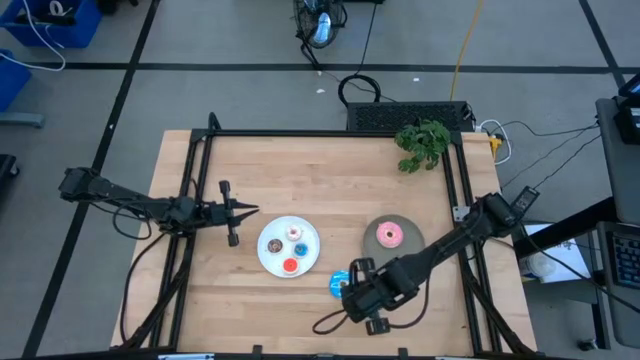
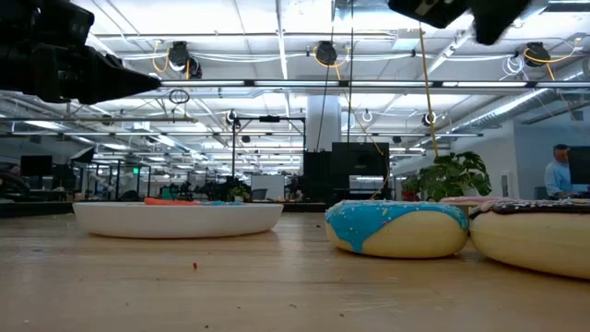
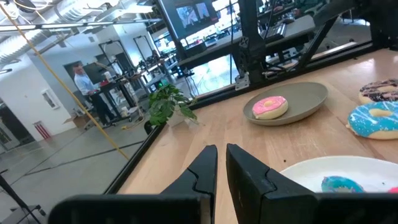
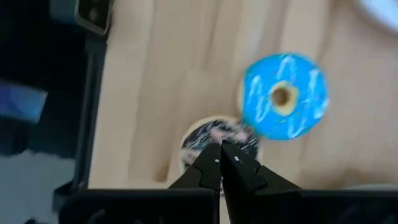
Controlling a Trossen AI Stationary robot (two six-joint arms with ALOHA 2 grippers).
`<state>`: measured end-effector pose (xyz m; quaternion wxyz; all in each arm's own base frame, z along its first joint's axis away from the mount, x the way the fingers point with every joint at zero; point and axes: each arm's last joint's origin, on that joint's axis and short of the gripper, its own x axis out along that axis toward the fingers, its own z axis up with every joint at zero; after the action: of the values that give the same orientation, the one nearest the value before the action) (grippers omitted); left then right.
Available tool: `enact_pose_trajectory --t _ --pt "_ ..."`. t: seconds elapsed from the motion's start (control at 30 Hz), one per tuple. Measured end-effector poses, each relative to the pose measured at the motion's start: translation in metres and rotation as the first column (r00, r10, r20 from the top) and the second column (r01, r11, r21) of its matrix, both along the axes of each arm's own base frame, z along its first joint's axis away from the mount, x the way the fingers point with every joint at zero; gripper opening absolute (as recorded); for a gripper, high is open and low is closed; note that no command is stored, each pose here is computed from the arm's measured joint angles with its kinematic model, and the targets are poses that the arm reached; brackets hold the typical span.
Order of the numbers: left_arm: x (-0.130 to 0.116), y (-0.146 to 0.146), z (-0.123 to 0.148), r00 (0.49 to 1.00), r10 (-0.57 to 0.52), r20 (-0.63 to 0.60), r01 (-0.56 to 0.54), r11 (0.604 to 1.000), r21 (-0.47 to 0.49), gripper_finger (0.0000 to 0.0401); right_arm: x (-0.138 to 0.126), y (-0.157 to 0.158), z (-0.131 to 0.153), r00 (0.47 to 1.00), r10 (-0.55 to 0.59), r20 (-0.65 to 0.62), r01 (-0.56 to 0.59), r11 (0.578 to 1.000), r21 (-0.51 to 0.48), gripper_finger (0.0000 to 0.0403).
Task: Pick & Place donuts
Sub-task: Put the big black donut on the green plate
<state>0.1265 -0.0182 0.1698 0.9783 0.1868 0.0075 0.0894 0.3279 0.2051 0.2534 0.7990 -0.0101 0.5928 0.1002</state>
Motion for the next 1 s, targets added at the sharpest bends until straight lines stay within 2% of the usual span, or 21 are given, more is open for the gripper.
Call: enact_pose_trajectory --t 0.37,0.47,0.57,0.77,0.87,1.0 --pt "0.000 0.000 -0.001 1.000 0.000 -0.010 0.000 1.000 0.001 0.0042 -0.020 0.023 -0.017 0.996 -0.024 -0.090 0.031 0.996 0.079 0.0010" --pt "0.000 0.000 -0.001 1.000 0.000 -0.009 0.000 1.000 -0.001 0.0042 -0.026 0.029 -0.027 0.994 -0.003 -0.109 0.014 0.995 0.095 0.0043" --pt "0.000 0.000 -0.001 1.000 0.000 -0.008 0.000 1.000 -0.002 0.0042 -0.028 0.031 -0.038 0.996 0.029 -0.082 -0.021 0.995 0.096 0.0092" --pt "0.000 0.000 -0.001 1.000 0.000 -0.008 0.000 1.000 -0.002 0.0042 -0.032 0.027 -0.055 0.996 0.063 -0.066 -0.061 0.998 0.029 0.0188" --pt "0.000 0.000 -0.001 1.000 0.000 -0.007 0.000 1.000 -0.003 0.0042 -0.033 0.024 -0.061 0.997 0.064 -0.041 -0.065 0.998 -0.016 0.0219" --pt "0.000 0.000 -0.001 1.000 0.000 -0.007 0.000 1.000 -0.003 0.0042 -0.033 0.022 -0.071 0.997 0.082 0.009 -0.081 0.995 -0.061 0.0238"
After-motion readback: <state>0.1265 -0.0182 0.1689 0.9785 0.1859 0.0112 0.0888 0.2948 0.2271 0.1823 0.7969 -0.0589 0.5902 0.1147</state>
